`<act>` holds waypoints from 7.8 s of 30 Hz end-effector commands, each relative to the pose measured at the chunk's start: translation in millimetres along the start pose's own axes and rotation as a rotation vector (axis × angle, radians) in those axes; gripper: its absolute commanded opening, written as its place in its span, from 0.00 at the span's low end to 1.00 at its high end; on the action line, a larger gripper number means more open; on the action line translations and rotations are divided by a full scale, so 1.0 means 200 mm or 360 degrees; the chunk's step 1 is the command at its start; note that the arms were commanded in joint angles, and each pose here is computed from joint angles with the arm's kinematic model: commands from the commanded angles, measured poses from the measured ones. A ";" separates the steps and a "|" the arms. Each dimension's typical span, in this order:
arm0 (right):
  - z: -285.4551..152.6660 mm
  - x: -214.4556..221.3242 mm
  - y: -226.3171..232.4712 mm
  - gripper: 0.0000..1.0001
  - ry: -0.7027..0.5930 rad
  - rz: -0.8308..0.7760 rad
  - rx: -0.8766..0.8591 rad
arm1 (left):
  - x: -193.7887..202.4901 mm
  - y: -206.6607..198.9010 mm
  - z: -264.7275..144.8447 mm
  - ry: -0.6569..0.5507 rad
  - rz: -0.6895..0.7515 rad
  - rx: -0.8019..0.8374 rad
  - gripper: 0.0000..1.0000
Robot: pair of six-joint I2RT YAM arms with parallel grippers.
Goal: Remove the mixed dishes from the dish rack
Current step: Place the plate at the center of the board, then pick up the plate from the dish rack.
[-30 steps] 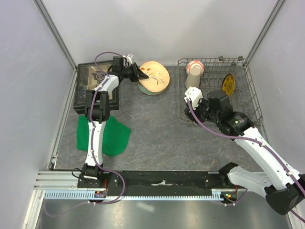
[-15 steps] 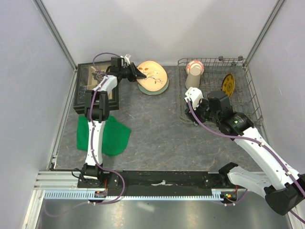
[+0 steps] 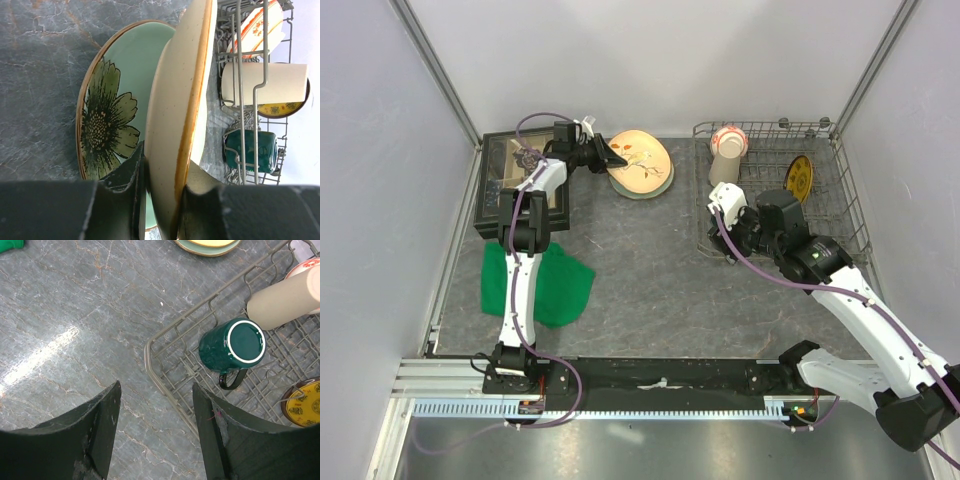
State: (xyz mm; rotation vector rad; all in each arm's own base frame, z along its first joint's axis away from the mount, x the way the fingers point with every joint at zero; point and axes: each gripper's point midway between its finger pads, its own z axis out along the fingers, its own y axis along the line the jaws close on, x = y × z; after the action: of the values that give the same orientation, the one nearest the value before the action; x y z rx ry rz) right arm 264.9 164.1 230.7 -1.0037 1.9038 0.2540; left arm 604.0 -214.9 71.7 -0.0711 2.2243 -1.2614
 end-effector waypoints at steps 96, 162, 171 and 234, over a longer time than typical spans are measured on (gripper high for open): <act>-0.05 0.01 0.09 0.68 -0.0106 -0.0016 -0.0100 | -0.09 -0.16 -0.30 -0.0073 0.0520 -0.0368 0.67; -0.08 0.32 -0.73 0.70 0.0386 0.0126 0.1171 | 0.16 -0.87 -1.19 -0.0177 0.1398 -0.0419 0.90; -0.26 0.44 -1.07 0.70 0.0478 0.0397 0.1344 | 0.21 -0.89 -1.35 -0.0308 0.1483 -0.0551 0.91; 0.26 0.76 -1.71 0.53 0.0267 0.1134 0.0855 | 0.21 -0.71 -1.20 -0.0336 0.1507 -0.0541 0.92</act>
State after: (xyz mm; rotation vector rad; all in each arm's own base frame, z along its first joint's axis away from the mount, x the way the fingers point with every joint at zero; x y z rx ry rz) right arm 494.6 -106.4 140.4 0.0575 2.3160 0.1045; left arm 407.0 -121.9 251.9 0.6120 1.9012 -0.3524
